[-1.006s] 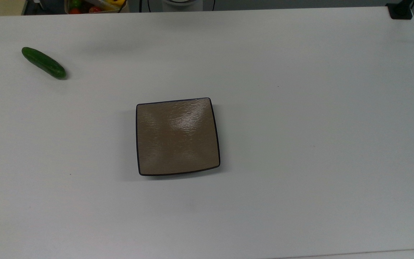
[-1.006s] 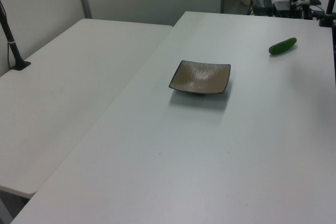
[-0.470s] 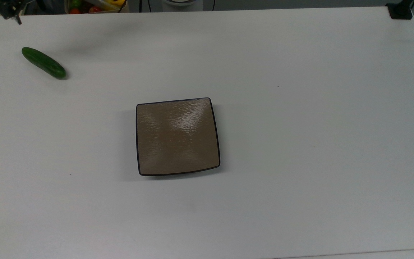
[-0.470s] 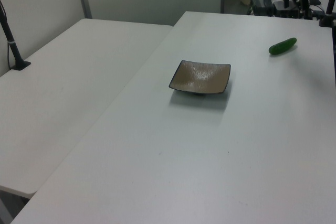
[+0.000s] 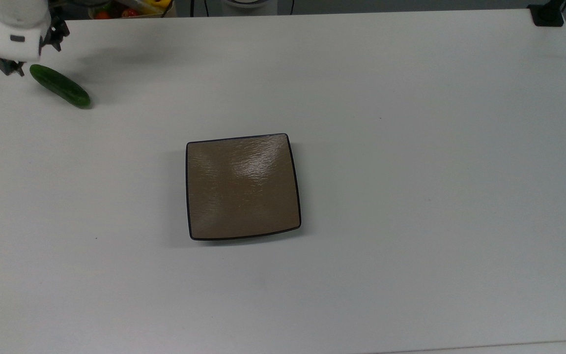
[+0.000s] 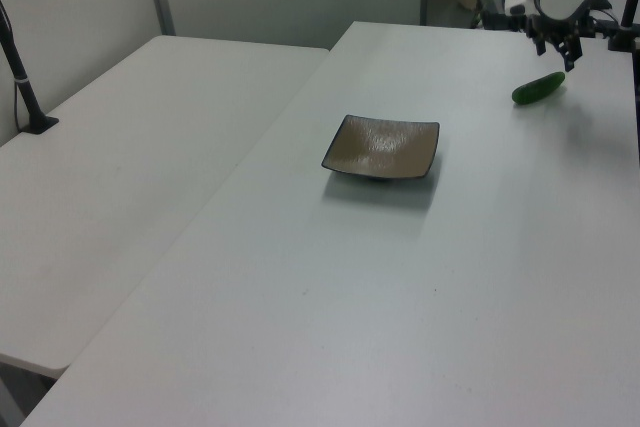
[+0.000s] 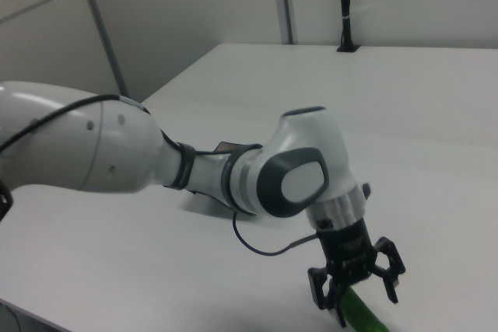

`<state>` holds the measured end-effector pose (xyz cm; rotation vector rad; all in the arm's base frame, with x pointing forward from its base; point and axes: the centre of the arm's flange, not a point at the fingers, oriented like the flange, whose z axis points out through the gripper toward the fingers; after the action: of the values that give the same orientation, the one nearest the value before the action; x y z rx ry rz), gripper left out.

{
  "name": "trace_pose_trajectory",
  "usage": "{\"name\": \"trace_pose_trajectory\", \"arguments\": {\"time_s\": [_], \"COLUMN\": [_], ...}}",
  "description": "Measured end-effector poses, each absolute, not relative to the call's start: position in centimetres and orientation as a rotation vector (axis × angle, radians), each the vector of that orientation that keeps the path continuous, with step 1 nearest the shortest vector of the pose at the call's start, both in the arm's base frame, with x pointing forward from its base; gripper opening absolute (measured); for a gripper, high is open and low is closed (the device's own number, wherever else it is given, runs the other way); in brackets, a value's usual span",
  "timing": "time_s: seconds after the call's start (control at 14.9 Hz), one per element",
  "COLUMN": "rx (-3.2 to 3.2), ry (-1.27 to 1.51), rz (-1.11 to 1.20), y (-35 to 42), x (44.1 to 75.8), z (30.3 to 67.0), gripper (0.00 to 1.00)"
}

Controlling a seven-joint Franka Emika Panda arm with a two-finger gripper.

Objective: Cucumber placed on a ceramic plate
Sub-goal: 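Close the gripper around the middle of the cucumber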

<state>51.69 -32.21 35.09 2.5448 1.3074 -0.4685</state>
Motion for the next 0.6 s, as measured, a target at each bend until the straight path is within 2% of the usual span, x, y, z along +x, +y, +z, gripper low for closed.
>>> {"name": "trace_pose_trajectory", "arguments": {"time_s": [0.4, 0.6], "rx": [2.587, 2.586], "ry": [1.28, 1.238], "rz": [-0.488, -0.504], "y": [-30.3, -29.2], "x": [52.9, 53.8], "z": [31.7, 30.4], "gripper": [1.0, 0.96]}}
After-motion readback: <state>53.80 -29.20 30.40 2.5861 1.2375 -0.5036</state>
